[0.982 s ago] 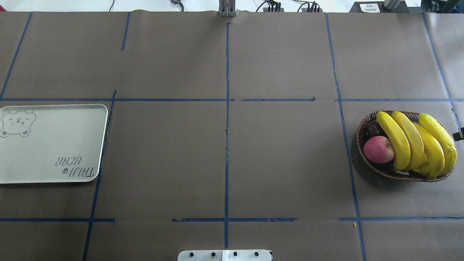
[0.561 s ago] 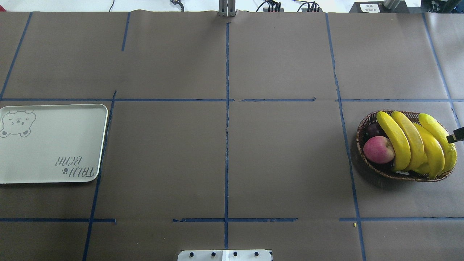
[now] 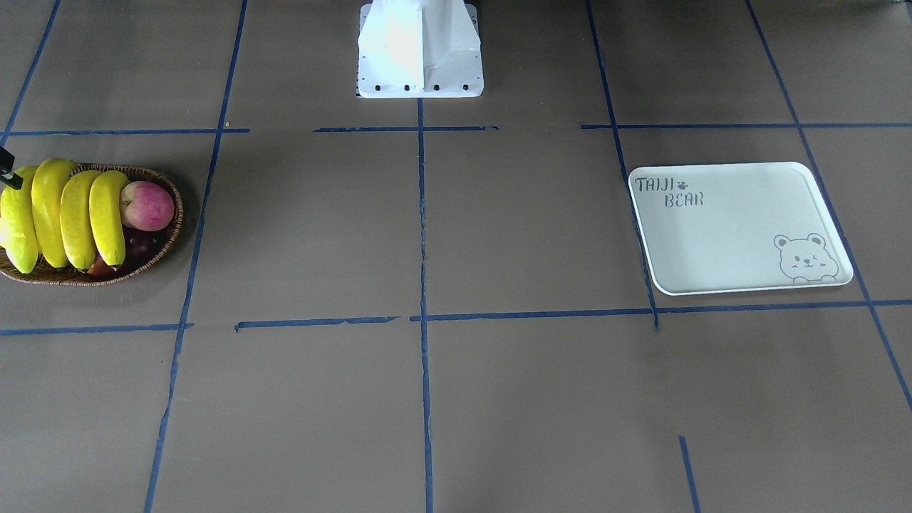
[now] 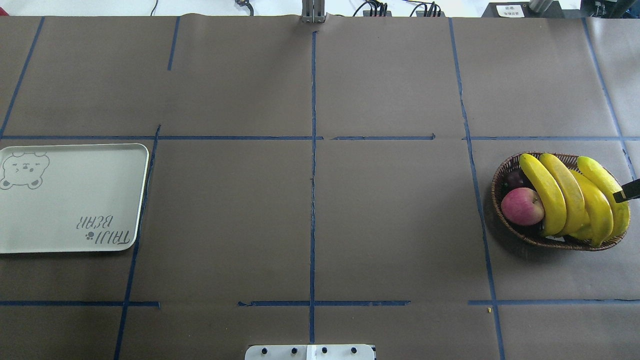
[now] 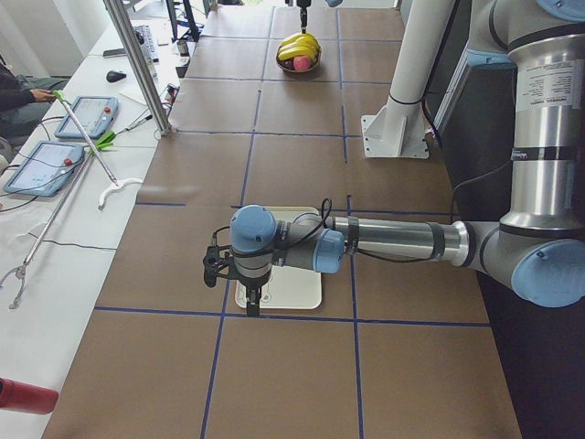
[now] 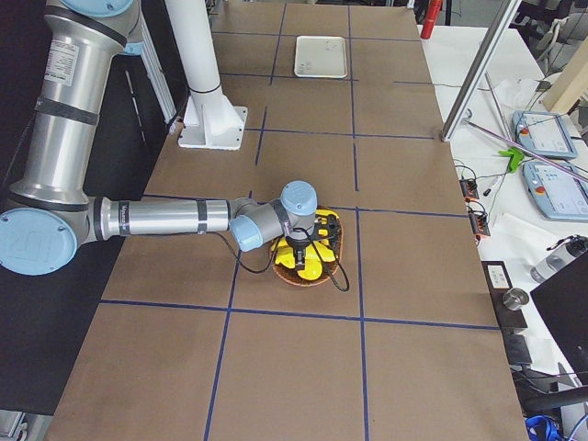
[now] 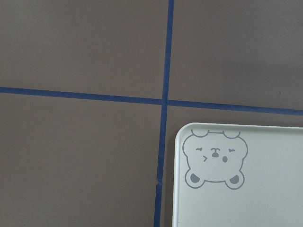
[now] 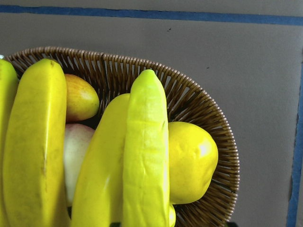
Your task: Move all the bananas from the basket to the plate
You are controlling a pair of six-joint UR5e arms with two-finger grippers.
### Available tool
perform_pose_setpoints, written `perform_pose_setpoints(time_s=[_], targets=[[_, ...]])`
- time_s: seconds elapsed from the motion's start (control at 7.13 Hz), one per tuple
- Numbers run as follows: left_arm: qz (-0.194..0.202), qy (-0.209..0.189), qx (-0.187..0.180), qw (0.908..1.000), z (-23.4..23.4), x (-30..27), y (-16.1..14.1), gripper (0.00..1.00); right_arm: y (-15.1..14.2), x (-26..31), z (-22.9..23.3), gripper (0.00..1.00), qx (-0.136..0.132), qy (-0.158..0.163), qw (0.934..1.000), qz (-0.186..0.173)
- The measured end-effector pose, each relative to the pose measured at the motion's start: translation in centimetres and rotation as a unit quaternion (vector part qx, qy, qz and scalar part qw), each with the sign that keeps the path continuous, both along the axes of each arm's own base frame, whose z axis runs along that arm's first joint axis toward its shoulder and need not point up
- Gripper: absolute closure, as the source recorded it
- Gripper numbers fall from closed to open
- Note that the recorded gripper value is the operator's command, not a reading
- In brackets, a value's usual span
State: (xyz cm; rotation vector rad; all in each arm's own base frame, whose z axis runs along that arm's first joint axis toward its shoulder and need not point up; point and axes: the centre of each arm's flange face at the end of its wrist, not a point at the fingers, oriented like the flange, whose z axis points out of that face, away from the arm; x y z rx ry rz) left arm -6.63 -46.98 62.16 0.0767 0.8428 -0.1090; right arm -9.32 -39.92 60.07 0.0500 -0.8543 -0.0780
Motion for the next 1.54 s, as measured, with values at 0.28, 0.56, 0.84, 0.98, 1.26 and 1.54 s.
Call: perform_pose_setpoints(time_s=[0.28,0.56,0.84,0.98,1.26,1.54], targets=[[0.0,0.0,0.0,1.0,0.0,0.0,0.0,0.0,0.1,-0.5,0.2,0.22,-0.001,0.001,1.0,-0.007],[0.0,-0.001,0.0,1.0,0.0,0.0,0.0,0.0,0.2,-0.9,0.5,0.22,-0.003,0.002,0.9999,-0.012],[0.0,-0.001,0.0,1.0,0.0,0.0,0.0,0.0,0.2,-1.0,0.9,0.22,-0.004,0.004,0.9999,-0.014],[0.0,-0.001,0.0,1.0,0.0,0.0,0.0,0.0,0.3,-1.0,1.1,0.22,-0.005,0.004,0.9999,-0.014],[0.0,0.0,0.0,1.0,0.0,0.0,0.0,0.0,0.2,-1.2,1.1,0.23,-0.005,0.004,0.9999,-0.015],[0.0,-0.001,0.0,1.0,0.0,0.0,0.0,0.0,-0.1,-1.9,0.8,0.38,-0.004,0.003,0.9998,-0.02]])
